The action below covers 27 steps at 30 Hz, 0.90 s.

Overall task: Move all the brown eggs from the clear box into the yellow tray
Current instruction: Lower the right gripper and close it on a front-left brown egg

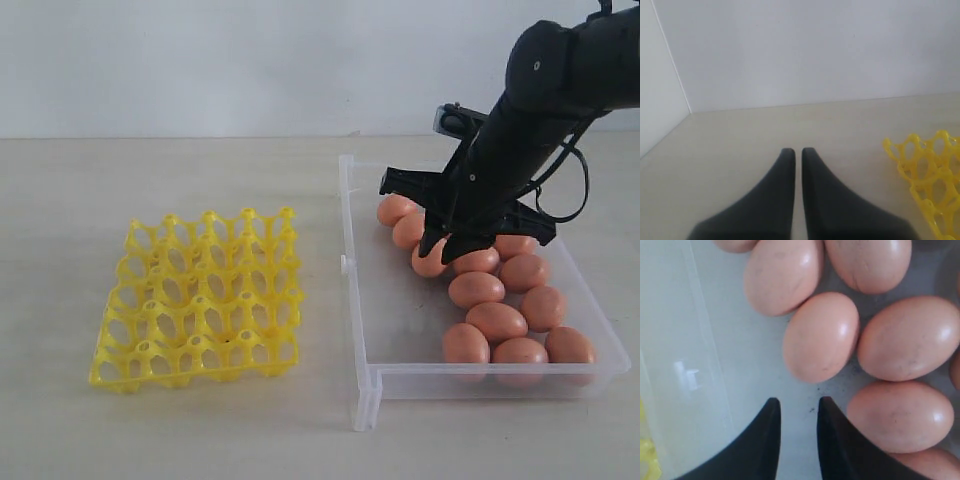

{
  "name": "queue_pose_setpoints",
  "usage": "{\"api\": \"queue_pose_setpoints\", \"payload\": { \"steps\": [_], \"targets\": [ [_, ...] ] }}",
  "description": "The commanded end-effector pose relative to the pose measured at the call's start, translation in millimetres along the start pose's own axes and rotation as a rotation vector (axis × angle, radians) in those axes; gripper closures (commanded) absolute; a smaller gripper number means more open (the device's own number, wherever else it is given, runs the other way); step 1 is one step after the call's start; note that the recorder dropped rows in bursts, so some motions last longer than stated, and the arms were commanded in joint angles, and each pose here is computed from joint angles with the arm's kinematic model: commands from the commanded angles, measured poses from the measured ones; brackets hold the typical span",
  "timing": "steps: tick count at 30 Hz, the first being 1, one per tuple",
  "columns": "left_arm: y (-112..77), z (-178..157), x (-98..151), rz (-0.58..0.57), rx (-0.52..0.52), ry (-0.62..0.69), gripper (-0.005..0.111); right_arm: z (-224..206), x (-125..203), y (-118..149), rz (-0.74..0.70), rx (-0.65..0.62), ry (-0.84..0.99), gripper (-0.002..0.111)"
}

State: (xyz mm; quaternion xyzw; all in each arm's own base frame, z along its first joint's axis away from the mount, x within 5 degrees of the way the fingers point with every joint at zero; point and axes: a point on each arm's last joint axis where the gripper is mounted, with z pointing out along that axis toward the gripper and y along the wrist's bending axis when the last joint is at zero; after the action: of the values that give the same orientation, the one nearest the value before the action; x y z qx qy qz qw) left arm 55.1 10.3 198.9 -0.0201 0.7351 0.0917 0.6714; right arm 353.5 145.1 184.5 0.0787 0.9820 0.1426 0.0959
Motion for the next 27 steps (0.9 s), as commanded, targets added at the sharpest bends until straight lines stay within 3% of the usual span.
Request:
{"api": "queue_pose_setpoints", "payload": {
  "steps": [1, 4, 9, 11, 21, 24, 27],
  "targets": [
    [-0.2, 0, 1, -0.005, 0.001, 0.000, 0.103, 8, -2, -1, -0.001, 0.004, -0.019, 0.087],
    [-0.2, 0, 1, -0.005, 0.001, 0.000, 0.103, 16, -4, -3, 0.004, 0.007, -0.024, 0.085],
    [-0.2, 0, 1, -0.005, 0.001, 0.000, 0.103, 24, -6, -4, 0.009, 0.007, -0.038, 0.057],
    [-0.2, 0, 1, -0.005, 0.001, 0.000, 0.103, 25, -7, -5, 0.024, 0.015, -0.052, 0.052],
    [-0.2, 0, 1, -0.005, 0.001, 0.000, 0.103, 24, -15, -9, 0.065, 0.050, -0.129, 0.079],
    [-0.2, 0, 1, -0.005, 0.001, 0.000, 0.103, 25, -14, -9, 0.072, 0.053, -0.123, 0.078],
    [-0.2, 0, 1, -0.005, 0.001, 0.000, 0.103, 25, -13, -10, 0.070, 0.064, -0.107, 0.070]
  ]
}}
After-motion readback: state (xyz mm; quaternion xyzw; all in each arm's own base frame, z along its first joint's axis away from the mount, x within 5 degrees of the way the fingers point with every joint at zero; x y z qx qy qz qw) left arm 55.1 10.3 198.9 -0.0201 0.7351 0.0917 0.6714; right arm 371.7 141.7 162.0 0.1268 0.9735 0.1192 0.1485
